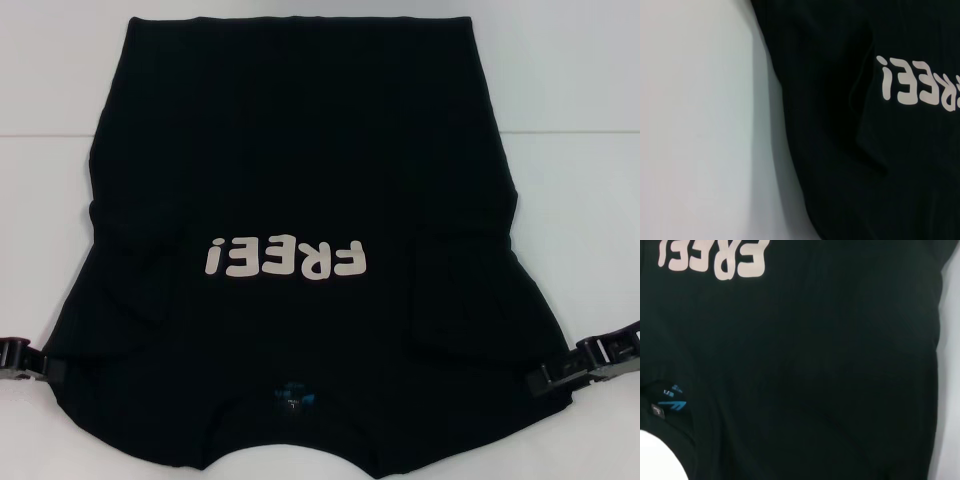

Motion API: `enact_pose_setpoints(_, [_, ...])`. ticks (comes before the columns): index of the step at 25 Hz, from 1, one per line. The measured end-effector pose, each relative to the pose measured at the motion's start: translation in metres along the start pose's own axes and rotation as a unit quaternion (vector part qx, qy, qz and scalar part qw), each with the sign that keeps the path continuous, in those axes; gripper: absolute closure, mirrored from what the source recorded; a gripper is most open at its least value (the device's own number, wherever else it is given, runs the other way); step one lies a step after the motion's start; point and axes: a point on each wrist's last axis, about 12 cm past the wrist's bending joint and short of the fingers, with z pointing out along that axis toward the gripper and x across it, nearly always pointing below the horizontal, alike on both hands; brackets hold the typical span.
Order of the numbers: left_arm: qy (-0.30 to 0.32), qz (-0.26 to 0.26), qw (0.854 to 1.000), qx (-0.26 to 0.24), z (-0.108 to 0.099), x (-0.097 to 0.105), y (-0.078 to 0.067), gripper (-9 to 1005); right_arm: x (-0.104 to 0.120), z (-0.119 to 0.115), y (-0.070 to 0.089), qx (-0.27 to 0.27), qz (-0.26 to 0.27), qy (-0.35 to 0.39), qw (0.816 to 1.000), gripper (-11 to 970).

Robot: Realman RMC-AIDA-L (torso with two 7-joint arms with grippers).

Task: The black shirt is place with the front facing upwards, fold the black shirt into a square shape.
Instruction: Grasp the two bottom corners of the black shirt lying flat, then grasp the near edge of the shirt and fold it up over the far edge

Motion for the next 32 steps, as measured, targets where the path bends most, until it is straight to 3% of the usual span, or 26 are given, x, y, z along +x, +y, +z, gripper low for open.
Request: enact_pose_setpoints(32, [-0.001, 0.002, 1.000, -0.001, 0.000, -0.001, 0.000, 971, -0.010, 0.017, 0.022, -0.027, -0.032, 0.013, 0.999, 200])
